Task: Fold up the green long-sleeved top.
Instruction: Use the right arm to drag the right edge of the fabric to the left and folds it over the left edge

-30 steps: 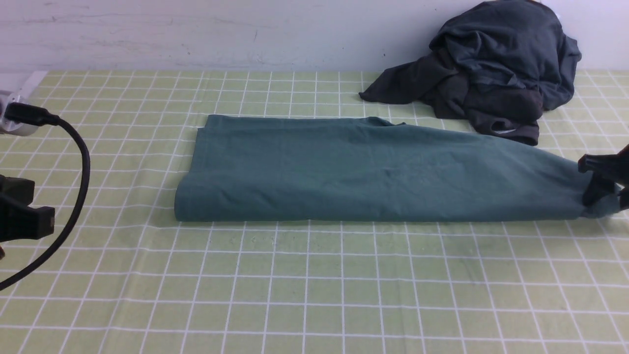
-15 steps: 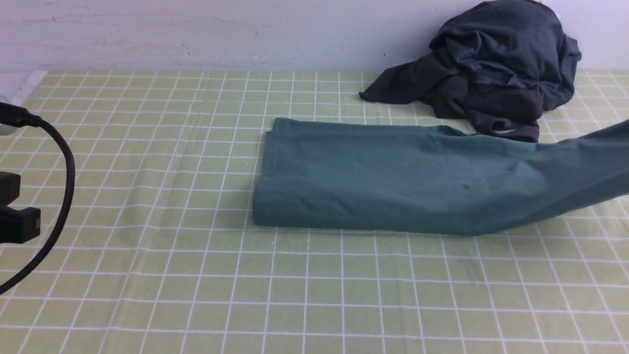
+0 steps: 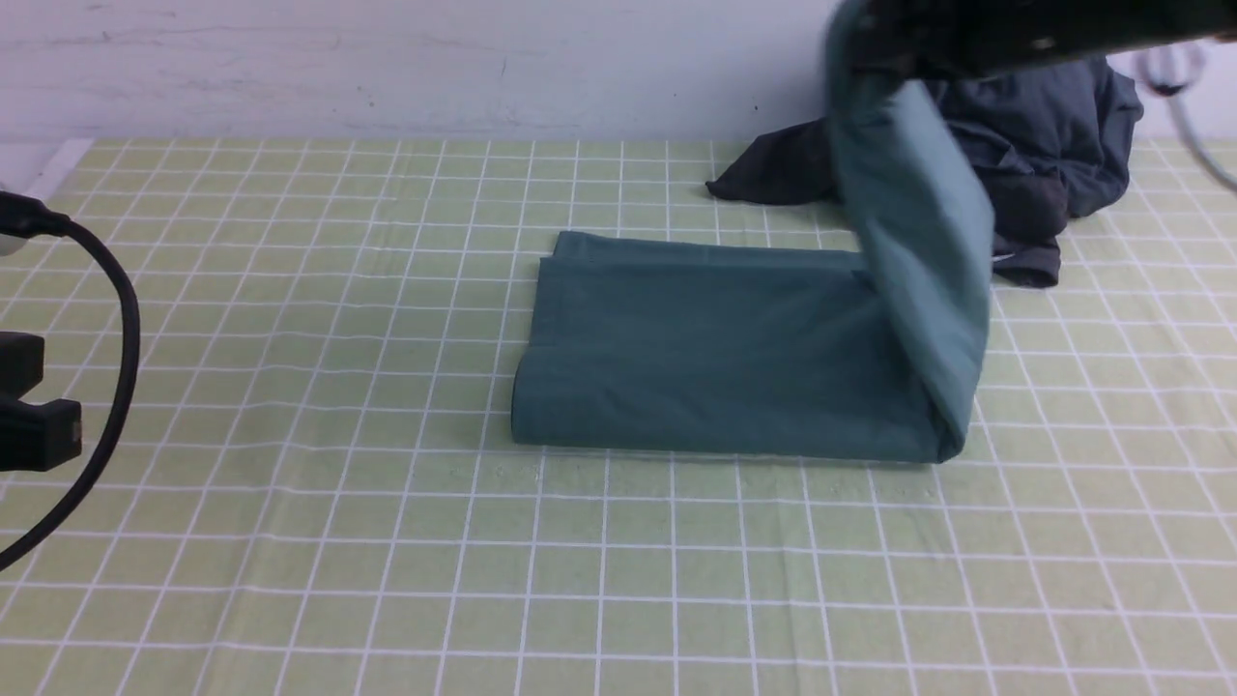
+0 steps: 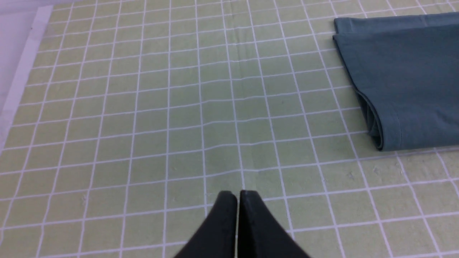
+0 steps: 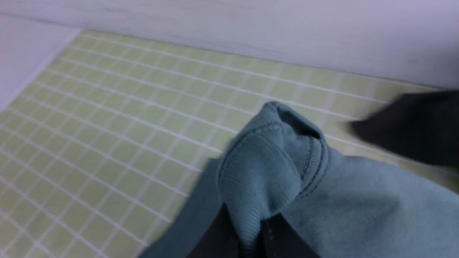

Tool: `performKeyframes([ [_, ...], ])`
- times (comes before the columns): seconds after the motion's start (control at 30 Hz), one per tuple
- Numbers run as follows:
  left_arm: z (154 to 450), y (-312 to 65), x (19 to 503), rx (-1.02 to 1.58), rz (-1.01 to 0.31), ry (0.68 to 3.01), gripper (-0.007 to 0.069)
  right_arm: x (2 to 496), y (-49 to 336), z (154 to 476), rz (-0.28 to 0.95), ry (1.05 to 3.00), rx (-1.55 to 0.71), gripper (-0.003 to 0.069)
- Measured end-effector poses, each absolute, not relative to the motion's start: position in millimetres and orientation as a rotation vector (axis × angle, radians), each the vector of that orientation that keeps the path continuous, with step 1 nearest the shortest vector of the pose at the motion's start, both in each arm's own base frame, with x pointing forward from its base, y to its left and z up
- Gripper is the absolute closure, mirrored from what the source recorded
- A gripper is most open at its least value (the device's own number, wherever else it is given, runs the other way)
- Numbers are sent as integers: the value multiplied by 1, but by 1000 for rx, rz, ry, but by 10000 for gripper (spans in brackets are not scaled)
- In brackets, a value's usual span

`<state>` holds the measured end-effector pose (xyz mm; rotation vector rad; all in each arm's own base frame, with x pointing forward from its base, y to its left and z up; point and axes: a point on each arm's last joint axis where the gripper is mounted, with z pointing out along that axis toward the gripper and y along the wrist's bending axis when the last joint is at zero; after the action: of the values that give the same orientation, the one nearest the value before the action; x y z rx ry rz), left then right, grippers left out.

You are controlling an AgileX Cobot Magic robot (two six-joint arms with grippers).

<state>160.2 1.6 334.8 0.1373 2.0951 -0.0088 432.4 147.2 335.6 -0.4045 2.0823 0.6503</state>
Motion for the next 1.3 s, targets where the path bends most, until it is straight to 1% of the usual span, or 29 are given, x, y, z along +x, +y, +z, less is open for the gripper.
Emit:
performKeyframes([
  [0.03,335,1,160,136,-12,2095,628,432,156,335,661,2076,-422,648],
  [0.07,335,1,160,129,-23,2093,628,438,182,316,694,2097,-468,644],
  [0.13,335,0,161,121,-39,2092,628,443,223,291,731,2116,-554,619],
  [0.17,335,0,161,118,-43,2093,628,446,239,276,739,2129,-590,595],
  [0.2,335,0,161,118,-44,2093,628,448,243,269,739,2141,-597,589],
  [0.23,335,0,161,116,-46,2094,628,452,261,256,749,2145,-638,543],
  [0.27,334,0,161,116,-47,2095,628,454,273,242,757,2160,-664,477],
  [0.3,334,0,161,116,-47,2095,628,455,274,237,758,2169,-667,477],
  [0.33,334,0,161,116,-47,2095,628,458,281,230,779,2181,-673,407],
  [0.43,334,0,161,116,-48,2095,628,461,283,241,808,2167,-676,309],
  [0.53,334,0,161,116,-48,2095,628,463,282,258,827,2136,-679,288],
  [0.57,334,0,161,115,-48,2095,628,463,281,270,841,2118,-673,293],
  [0.6,334,0,161,115,-48,2095,628,463,281,274,839,2116,-677,308],
  [0.67,334,0,162,115,-49,2095,628,462,280,274,823,2130,-690,344],
  [0.7,335,0,162,112,-55,2094,628,462,279,267,787,2174,-720,418],
  [0.73,335,-1,162,109,-59,2094,628,462,280,259,769,2202,-735,452],
  [0.77,335,-1,162,108,-61,2094,628,462,280,257,767,2209,-740,469],
  [0.8,335,-1,162,102,-81,2091,628,462,283,241,758,2264,-750,538],
  [0.83,335,-1,162,97,-81,2091,628,462,284,235,759,2286,-750,546],
  [0.87,335,-2,162,88,-98,2088,628,461,290,212,767,2356,-767,602],
  [0.9,335,-3,162,84,-105,2087,628,460,295,194,774,2404,-780,626],
  [0.93,335,-3,162,81,-110,2087,628,458,297,190,778,2416,-787,635],
  [0.97,336,-3,162,79,-115,2086,628,453,307,158,781,2489,-827,657],
  [1.0,336,-3,162,79,-116,2085,628,449,313,149,794,2507,-837,662],
  [1.03,336,-3,162,81,-116,2085,628,448,317,150,802,2497,-835,666],
  [1.13,336,-3,162,89,-113,2084,628,443,320,166,773,2484,-903,669],
  [1.2,336,-3,162,89,-114,2083,628,438,317,193,715,2450,-975,669],
  [1.27,336,-3,162,91,-114,2082,628,433,310,245,628,2361,-1036,669],
  [1.3,336,-3,162,91,-113,2082,628,432,308,252,619,2353,-1044,669],
])
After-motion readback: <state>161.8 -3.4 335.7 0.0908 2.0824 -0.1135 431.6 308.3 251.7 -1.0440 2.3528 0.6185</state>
